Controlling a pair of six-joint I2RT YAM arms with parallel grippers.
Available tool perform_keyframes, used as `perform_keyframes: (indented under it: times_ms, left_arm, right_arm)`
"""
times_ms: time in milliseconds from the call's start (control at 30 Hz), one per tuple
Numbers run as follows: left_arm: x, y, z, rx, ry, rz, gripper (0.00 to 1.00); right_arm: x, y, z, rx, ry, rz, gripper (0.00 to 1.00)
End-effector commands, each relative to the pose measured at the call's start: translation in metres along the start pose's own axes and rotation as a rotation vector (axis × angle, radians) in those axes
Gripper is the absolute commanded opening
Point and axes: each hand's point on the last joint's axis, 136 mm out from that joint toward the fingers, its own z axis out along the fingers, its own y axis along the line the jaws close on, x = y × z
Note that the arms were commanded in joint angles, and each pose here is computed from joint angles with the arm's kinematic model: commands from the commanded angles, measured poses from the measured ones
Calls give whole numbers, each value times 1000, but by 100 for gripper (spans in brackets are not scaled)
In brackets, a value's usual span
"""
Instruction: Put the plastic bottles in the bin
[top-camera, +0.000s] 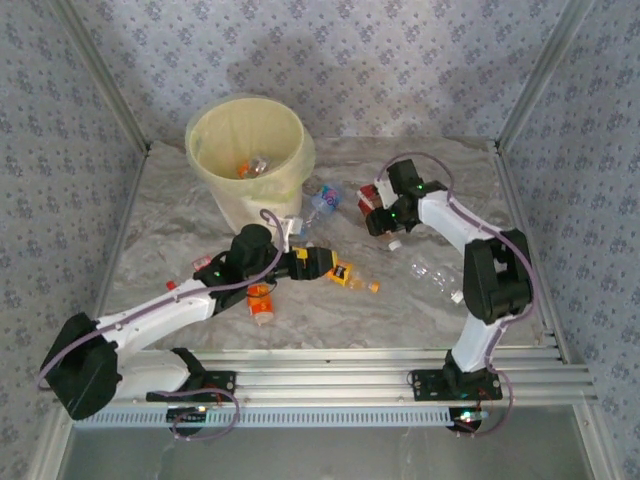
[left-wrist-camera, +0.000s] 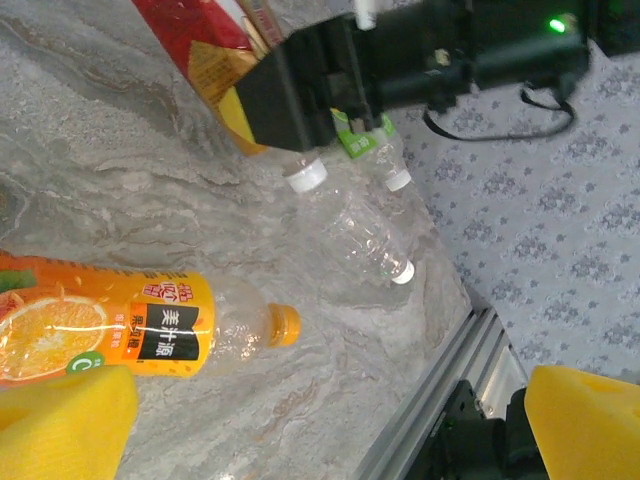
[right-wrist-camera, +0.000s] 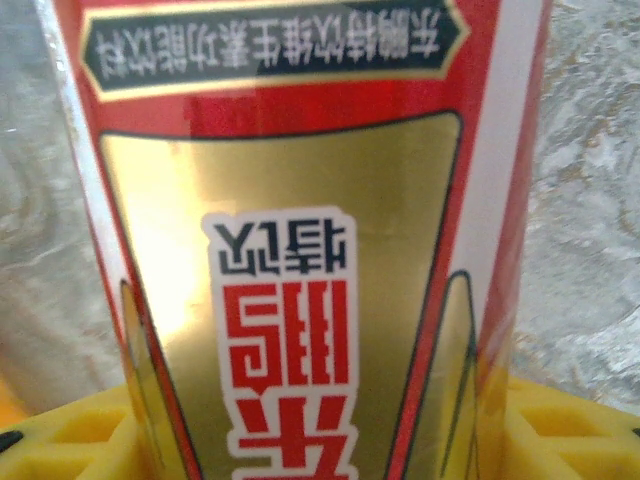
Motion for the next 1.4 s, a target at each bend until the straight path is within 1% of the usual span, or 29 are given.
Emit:
perform_keyframes:
  times_ms: [0, 33, 233, 333, 400, 567, 733, 1000, 1367]
  left_arm:
    - [-20, -14, 4, 58, -83, -39, 100]
    - [-21, -15, 6, 62, -86, -46, 100]
    - [-27, -12, 18, 62, -91, -77, 100]
    - [-32, -5, 23, 58, -111, -136, 99]
    - [-38, -5, 26, 83, -125, -166, 99]
    - [-46, -10, 34, 119, -130, -174, 99]
    - [-52, -16, 38, 158, -140, -160, 100]
    - [-51, -12, 44, 168, -143, -153, 100]
    - [-52, -14, 52, 190, -130, -152, 96]
  right_arm:
    - [2, 20, -14, -38, -62, 35, 56]
    - [12, 24, -15, -41, -57, 34, 56]
    - [31, 49, -42, -77, -100, 36, 56]
    - [36, 65, -60, -122, -139, 35, 56]
    - [39, 77, -69, -153, -149, 24, 56]
    - [47, 95, -85, -169, -167, -9, 56]
    - [55, 107, -92, -199, -163, -25, 56]
    - [63, 125, -102, -265, -171, -50, 56]
    - [74, 145, -112, -321, -144, -82, 56]
